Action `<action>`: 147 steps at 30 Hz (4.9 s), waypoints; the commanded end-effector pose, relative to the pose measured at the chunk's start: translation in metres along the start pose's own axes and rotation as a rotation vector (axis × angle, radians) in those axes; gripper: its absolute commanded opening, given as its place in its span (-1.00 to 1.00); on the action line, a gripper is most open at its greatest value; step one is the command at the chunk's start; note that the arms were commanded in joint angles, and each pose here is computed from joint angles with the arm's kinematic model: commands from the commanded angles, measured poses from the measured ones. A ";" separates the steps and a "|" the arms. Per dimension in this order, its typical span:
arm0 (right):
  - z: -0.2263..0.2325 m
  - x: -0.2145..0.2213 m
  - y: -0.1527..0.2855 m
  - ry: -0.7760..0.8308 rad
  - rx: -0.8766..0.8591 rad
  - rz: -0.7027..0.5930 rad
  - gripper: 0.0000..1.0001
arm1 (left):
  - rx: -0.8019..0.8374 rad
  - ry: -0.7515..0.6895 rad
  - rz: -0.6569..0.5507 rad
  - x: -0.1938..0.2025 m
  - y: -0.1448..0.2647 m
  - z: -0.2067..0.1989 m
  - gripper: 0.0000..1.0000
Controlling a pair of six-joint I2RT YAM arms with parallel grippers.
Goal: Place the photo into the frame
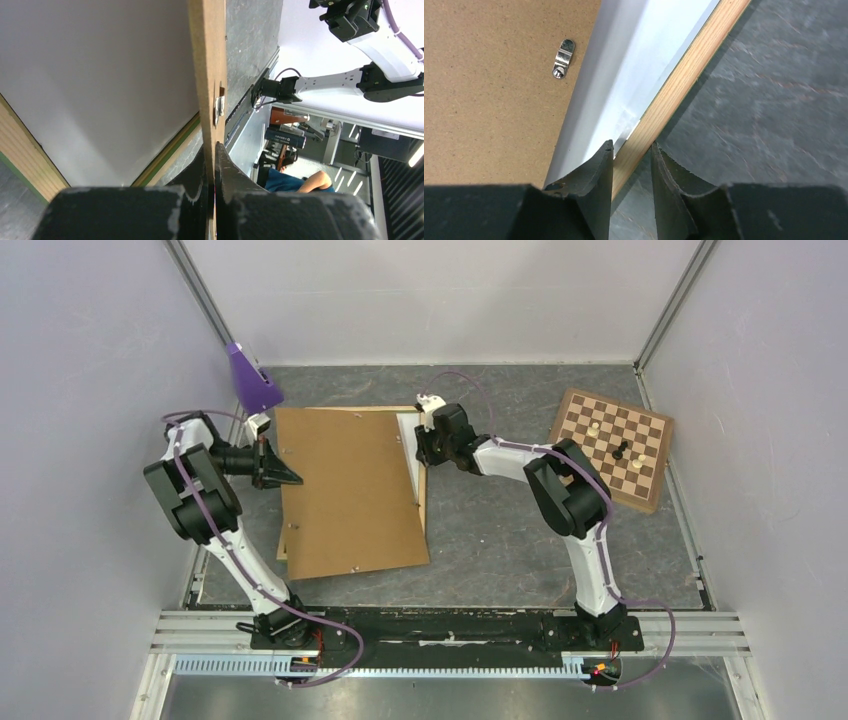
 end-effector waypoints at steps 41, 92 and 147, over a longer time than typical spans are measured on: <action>-0.136 0.036 0.127 0.150 0.225 0.008 -0.94 | 0.127 -0.147 0.121 -0.055 -0.172 -0.015 -0.95; -0.148 0.023 0.129 -0.005 0.263 -0.052 -0.80 | 0.107 0.124 -0.106 -0.058 -0.209 0.003 -0.95; -0.139 0.028 0.129 -0.001 0.244 -0.031 -0.37 | 0.044 0.267 -0.166 -0.034 -0.239 0.003 -0.95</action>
Point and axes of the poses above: each gripper's point midway between its finger pads, its own y axis back along the fingers, its own z axis along the line the jaws close on, x = y × z, the point moved 3 cm from there along y, back along the fingers, and after that the axes turned 9 degrees about -y, right-handed, at the moved point
